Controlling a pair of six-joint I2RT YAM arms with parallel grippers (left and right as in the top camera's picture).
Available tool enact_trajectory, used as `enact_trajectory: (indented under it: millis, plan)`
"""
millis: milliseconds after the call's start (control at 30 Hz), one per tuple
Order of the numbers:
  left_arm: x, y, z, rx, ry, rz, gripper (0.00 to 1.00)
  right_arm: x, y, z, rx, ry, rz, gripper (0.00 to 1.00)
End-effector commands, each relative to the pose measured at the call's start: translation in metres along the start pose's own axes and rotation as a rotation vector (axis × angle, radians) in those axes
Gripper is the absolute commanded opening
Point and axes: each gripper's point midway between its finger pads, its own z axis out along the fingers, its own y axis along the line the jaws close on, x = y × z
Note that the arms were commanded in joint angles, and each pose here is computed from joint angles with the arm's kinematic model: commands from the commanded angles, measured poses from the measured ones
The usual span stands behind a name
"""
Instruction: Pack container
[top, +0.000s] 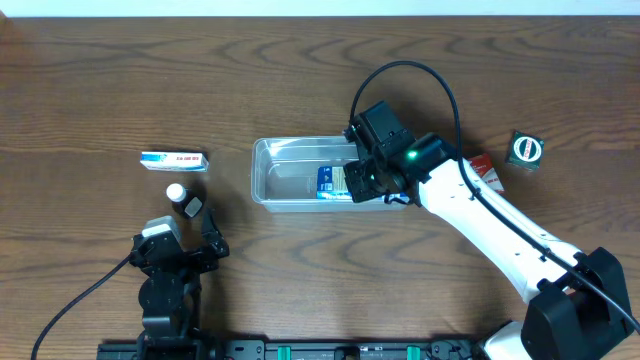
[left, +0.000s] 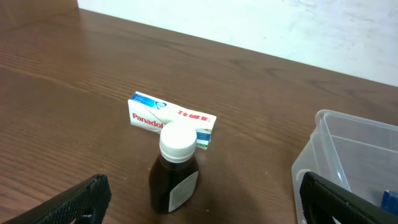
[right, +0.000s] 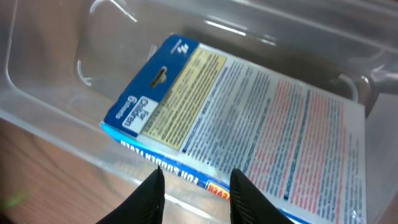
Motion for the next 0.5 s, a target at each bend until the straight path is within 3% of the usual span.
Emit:
enact_trajectory:
  millis: [0, 467]
  plan:
    - [0.012, 0.004, 0.002, -0.014, 0.036, 0.003, 0.98, -0.005, 0.011, -0.009, -0.024, -0.025, -0.007, 0.33]
    - [0.012, 0.004, 0.002, -0.015, 0.036, 0.003, 0.98, 0.001, 0.003, 0.013, 0.014, 0.029, 0.000, 0.36]
